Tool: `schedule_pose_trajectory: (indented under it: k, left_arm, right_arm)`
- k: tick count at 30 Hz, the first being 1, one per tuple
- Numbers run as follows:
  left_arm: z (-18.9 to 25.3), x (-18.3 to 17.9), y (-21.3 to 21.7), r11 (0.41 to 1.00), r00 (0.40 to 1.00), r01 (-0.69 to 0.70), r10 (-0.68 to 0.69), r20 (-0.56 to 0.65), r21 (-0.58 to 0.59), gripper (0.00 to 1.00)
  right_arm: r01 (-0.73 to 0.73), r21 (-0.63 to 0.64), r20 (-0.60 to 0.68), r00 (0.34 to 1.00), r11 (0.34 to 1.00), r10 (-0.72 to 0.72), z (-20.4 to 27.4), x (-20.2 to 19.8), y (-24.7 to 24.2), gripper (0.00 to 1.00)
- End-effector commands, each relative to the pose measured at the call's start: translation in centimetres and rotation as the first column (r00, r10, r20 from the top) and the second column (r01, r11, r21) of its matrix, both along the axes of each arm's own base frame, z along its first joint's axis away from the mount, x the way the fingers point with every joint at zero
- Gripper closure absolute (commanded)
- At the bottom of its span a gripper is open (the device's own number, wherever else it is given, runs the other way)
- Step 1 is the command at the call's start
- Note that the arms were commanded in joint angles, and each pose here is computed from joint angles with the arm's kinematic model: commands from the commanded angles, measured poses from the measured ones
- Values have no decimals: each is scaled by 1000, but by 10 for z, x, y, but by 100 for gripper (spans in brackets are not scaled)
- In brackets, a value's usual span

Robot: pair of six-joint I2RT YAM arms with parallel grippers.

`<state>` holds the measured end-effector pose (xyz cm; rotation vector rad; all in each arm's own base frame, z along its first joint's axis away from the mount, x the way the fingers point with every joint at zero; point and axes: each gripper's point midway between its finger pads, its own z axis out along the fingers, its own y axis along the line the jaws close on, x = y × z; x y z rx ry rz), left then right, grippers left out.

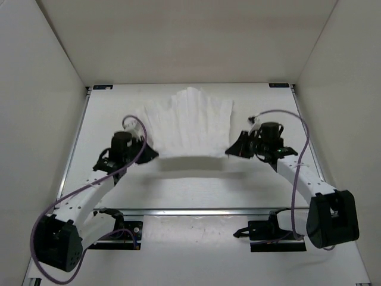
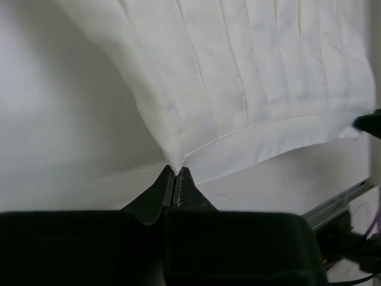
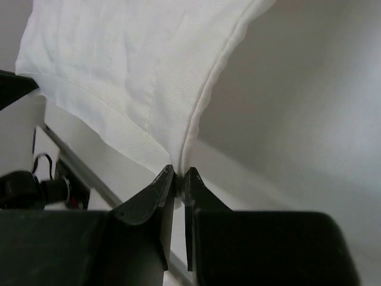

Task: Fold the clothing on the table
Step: Fold the skirt

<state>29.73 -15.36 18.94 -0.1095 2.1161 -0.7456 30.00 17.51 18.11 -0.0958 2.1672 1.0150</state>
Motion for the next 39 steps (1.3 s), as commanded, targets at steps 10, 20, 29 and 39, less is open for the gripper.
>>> schedule_pose_trajectory:
  k: [10, 20, 29, 39]
  left_arm:
    - [-122, -118, 18, 996, 938, 40, -12, -345, 75, 100]
    - [-90, -166, 24, 991, 926, 118, -85, -369, 70, 100]
    - [-28, -180, 27, 997, 953, 72, -78, -291, -32, 100]
    - [10, -81, 9, 969, 991, -60, 30, -127, -238, 100]
  right_arm:
    - [-21, -47, -391, 921, 999, 1, -112, -114, -9, 100]
    - [-57, -38, -423, 905, 998, 35, -85, -176, -13, 100]
    - [-99, 195, -376, 912, 976, 167, -36, -236, -4, 100]
    - [23, 418, -127, 991, 908, 34, 41, -127, 2, 100]
